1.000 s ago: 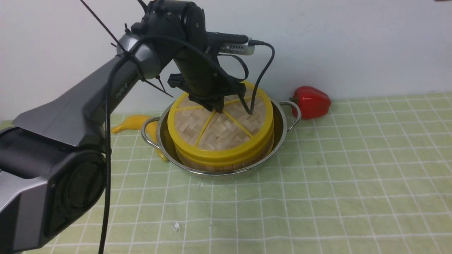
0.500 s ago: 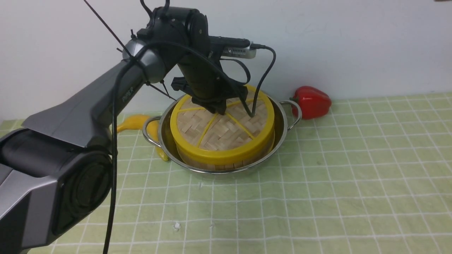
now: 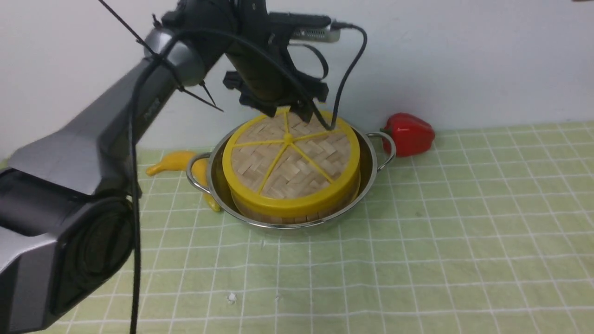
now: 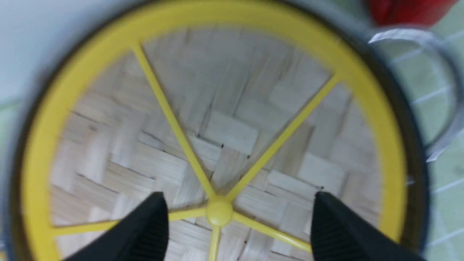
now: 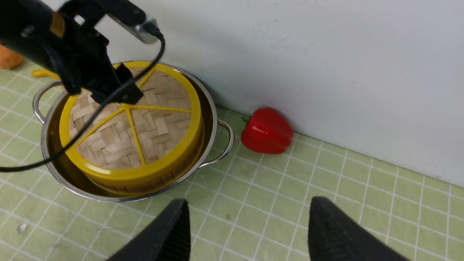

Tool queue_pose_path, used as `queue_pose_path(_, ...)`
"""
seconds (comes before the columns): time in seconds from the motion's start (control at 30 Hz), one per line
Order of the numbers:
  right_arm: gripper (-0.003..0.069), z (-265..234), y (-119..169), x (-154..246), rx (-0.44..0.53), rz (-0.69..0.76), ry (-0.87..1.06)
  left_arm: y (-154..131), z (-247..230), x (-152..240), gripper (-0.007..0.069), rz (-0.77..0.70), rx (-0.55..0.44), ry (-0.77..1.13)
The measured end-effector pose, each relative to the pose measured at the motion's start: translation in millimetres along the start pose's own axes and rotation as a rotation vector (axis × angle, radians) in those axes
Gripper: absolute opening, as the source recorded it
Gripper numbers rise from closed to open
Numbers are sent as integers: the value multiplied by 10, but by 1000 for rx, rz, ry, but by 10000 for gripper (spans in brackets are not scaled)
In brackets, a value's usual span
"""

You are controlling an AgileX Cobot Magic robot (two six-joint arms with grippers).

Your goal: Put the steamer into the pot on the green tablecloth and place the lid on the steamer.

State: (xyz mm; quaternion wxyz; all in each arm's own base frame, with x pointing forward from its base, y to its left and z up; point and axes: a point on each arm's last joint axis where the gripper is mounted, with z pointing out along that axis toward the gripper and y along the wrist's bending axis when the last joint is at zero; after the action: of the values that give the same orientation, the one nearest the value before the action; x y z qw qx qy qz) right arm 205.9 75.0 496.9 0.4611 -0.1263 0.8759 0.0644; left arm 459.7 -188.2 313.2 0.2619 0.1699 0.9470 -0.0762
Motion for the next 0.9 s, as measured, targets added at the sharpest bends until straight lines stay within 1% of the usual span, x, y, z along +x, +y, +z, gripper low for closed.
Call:
queue_pose_path(0.03,433,-5,-7,0,7,-3,-2,-8,-213,-38,512,2,0,-41)
queue_pose_path(0.07,429,-9,-8,0,7,-3,-3,-11,-258,-45,512,3,0,-50)
queue_pose_path(0.1,416,-26,-17,6,15,-7,-7,-25,-576,-80,496,6,1,-112)
queue_pose_path(0.13,400,-46,-23,14,20,-9,-11,-32,-767,-91,475,7,1,-148)
queue_pose_path(0.2,358,-140,-40,58,26,-11,-27,-50,-1207,-91,394,11,5,-231)
queue_pose_path(0.23,333,-195,-51,104,31,-17,-33,-65,-1501,-71,316,12,10,-287)
queue_pose_path(0.27,317,-221,-56,123,33,-19,-35,-71,-1602,-60,286,13,13,-306)
queue_pose_path(0.3,265,-352,-84,233,44,-26,-49,-100,-2035,11,138,25,30,-387)
queue_pose_path(0.33,247,-413,-102,294,55,-32,-56,-114,-2268,64,81,37,37,-432)
queue_pose_path(0.4,190,-560,-138,450,71,-37,-73,-142,-2631,170,9,57,53,-503)
queue_pose_path(0.47,139,-692,-177,689,87,-37,-103,-162,-3073,347,-22,82,59,-590)
queue_pose_path(0.5,135,-676,-178,728,88,-38,-97,-163,-3109,366,-22,84,58,-596)
queue_pose_path(0.53,99,-775,-197,891,87,-27,-158,-173,-3343,525,-23,104,60,-630)
queue_pose_path(0.63,43,-809,-207,1275,66,7,-252,-177,-3527,834,-23,142,58,-618)
queue_pose_path(0.7,29,-803,-207,1404,57,18,-278,-174,-3525,942,-23,151,56,-595)
queue_pose_path(0.73,6,-794,-206,1620,41,32,-319,-165,-3411,1120,-23,156,58,-524)
queue_pose_path(0.77,0,-757,-201,1746,30,37,-332,-158,-3331,1235,-23,157,59,-480)
queue_pose_path(0.8,0,-728,-198,1761,28,37,-326,-157,-3346,1279,-23,157,59,-479)
queue_pose_path(0.9,-4,-574,-169,2158,-21,71,-336,-141,-2987,1725,-23,144,82,-311)
